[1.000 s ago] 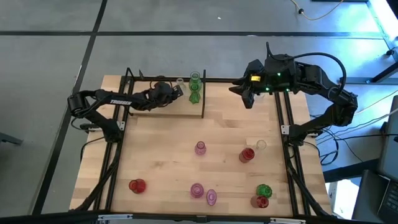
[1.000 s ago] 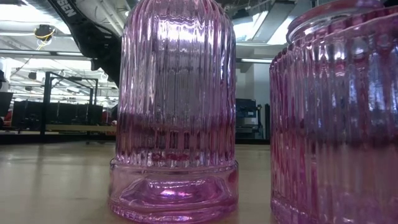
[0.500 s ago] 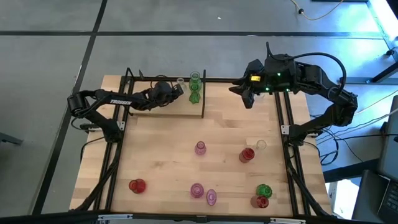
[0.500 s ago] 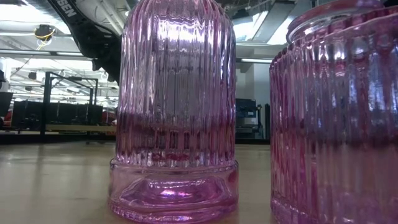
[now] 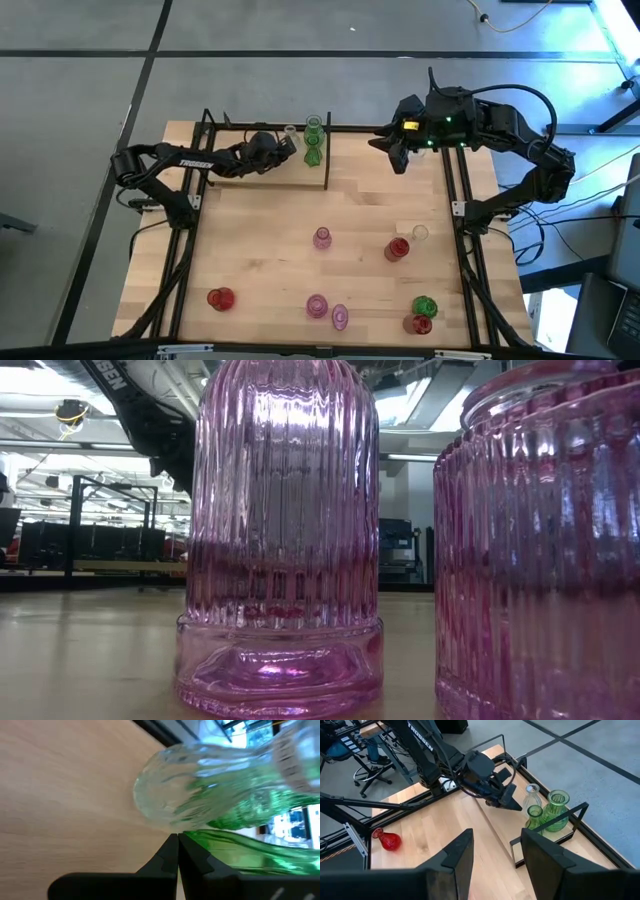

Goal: Sort vases onto shelf
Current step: Put the bottom left transparent vase on the shelf

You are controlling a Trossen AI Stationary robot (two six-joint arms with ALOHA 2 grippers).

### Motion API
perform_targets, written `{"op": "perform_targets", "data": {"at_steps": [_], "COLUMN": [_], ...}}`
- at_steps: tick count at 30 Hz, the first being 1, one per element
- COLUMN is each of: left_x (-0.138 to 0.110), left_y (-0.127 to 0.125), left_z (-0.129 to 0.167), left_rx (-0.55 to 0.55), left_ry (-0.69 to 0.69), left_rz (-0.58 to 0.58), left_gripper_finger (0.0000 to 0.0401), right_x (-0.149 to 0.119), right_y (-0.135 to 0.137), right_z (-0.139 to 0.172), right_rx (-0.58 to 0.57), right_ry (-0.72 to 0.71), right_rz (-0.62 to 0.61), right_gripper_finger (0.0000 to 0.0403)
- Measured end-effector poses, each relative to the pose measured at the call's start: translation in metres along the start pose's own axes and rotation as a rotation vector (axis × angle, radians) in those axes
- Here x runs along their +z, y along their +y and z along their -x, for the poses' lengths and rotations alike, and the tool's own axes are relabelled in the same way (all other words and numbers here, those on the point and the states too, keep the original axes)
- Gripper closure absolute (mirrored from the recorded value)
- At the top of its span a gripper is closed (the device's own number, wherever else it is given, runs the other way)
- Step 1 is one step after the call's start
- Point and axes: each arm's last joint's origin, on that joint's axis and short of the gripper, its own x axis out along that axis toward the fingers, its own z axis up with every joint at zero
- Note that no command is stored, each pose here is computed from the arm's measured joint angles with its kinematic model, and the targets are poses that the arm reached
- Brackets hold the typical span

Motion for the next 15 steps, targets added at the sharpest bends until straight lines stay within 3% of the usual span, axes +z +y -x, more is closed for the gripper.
{"op": "perform_targets", "data": {"at_steps": [15], "left_x": [0.002], "left_y": [-0.010], "left_z": [-0.020], "left_rx": [0.018], "left_ry": [-0.021], "left_rz": [-0.002], "left_gripper_finger": [0.0401], "right_x": [-0.004], "right_y": [0.000], "right_z": [0.000], "right_rx": [0.028], "right_ry": [0.052], "right_rz": [-0.038], "right_gripper_finger": [0.0246]}}
